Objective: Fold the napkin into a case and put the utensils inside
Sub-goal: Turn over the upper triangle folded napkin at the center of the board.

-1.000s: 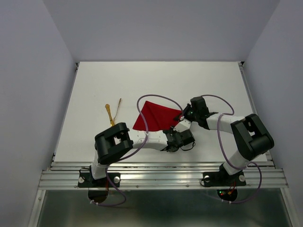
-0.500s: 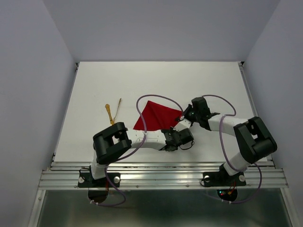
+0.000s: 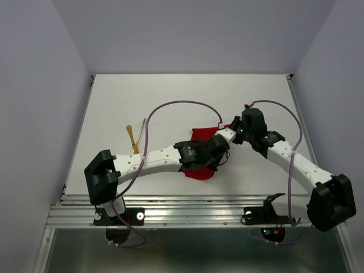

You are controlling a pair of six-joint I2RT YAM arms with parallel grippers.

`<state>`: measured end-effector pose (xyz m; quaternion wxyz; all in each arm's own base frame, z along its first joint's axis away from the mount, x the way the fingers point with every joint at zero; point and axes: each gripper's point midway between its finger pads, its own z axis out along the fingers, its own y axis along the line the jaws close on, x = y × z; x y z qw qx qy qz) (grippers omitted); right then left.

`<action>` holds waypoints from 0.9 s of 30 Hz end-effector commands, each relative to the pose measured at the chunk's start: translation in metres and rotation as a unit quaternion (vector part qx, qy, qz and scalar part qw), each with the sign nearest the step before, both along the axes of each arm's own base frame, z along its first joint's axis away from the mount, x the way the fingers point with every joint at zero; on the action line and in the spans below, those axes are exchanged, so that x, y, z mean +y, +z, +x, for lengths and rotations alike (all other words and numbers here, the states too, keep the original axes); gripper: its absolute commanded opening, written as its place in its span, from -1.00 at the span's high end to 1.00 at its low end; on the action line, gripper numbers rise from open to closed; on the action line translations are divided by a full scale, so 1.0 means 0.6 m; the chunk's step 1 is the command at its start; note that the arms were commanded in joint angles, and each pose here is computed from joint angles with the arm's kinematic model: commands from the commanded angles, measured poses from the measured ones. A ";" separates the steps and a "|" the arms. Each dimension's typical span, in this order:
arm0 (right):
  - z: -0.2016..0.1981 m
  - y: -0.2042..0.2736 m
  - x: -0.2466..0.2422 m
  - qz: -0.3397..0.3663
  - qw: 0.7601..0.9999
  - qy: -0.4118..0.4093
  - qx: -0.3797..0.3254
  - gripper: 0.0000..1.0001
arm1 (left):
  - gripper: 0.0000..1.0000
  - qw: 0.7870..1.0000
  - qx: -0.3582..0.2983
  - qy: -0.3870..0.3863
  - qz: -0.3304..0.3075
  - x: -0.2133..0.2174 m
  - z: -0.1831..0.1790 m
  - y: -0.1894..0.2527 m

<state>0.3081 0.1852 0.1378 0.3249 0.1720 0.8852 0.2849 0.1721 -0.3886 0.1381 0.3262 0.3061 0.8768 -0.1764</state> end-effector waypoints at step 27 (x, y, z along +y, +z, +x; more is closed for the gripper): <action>-0.221 0.335 -0.374 -0.272 0.902 -0.314 -0.122 0.99 | 1.00 0.941 0.081 -0.256 -0.206 -0.285 -0.112 0.241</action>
